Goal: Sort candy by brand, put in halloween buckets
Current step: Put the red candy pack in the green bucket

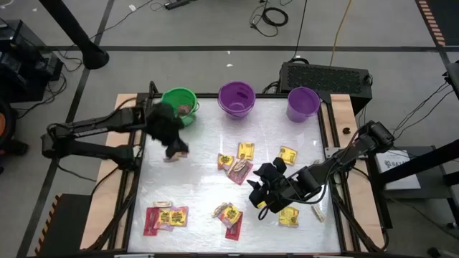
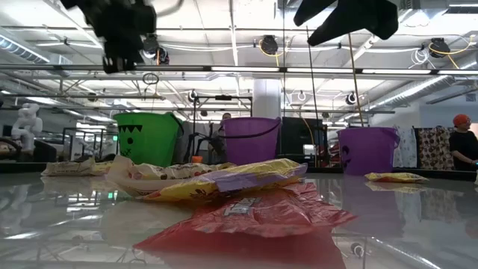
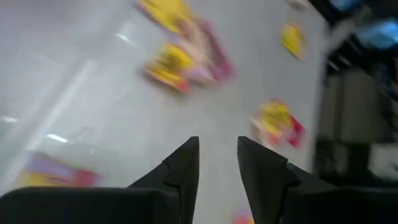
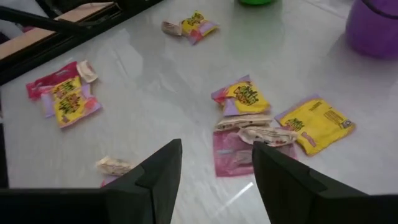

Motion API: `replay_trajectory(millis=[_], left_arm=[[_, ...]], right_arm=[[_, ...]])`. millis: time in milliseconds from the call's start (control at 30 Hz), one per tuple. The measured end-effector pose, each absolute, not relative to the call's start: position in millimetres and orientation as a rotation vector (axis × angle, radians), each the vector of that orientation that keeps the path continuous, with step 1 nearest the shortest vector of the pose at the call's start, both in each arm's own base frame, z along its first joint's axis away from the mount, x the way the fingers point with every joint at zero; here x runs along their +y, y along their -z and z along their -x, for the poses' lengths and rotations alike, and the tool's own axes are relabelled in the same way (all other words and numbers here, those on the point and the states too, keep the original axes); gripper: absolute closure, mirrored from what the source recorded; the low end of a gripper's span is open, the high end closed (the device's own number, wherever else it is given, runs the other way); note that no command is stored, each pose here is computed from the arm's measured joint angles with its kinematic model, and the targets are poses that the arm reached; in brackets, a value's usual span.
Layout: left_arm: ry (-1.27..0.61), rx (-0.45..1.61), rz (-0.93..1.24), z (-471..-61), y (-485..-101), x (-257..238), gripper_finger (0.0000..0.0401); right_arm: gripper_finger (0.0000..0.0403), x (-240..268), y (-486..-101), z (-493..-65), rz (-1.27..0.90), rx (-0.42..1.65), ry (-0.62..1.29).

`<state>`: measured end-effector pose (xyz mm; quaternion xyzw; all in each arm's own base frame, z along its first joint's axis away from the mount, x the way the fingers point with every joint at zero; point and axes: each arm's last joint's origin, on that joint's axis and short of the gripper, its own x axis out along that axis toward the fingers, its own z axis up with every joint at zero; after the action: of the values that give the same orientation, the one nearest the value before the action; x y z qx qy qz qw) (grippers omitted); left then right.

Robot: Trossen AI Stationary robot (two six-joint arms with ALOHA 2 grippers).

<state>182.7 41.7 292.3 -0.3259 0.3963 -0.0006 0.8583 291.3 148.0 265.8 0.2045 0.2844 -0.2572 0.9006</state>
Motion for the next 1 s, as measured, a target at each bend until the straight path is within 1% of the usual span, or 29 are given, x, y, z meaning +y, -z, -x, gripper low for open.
replay_trajectory(millis=[167,400,500,567,633,733,1000], left_arm=[[0.129,0.924,0.655,-185.0,-294.3,-16.7,0.0285],[0.271,1.064,0.562,-173.8,-287.3,-84.4,0.0285],[0.303,1.105,0.495,-170.3,-280.9,-106.2,0.0285],[0.323,1.146,0.492,-167.9,-276.0,-121.3,0.0285],[0.336,1.200,0.514,-164.5,-271.0,-135.6,0.0285],[0.339,1.294,0.513,-158.5,-260.5,-155.0,0.0285],[0.259,1.462,0.332,-153.8,-215.4,-195.5,0.0285]], right_arm=[[0.0215,142.4,-259.2,-299.3,-0.425,0.592,0.560],[0.0215,143.7,-247.7,-314.1,-0.459,0.569,0.558],[0.0215,148.0,-243.4,-320.0,-0.459,0.590,0.498],[0.0216,150.8,-242.2,-322.3,-0.444,0.626,0.430],[0.0216,152.6,-242.3,-322.8,-0.432,0.652,0.381],[0.0216,153.2,-242.4,-322.8,-0.432,0.659,0.367],[0.0216,153.4,-242.6,-322.9,-0.444,0.663,0.360]])
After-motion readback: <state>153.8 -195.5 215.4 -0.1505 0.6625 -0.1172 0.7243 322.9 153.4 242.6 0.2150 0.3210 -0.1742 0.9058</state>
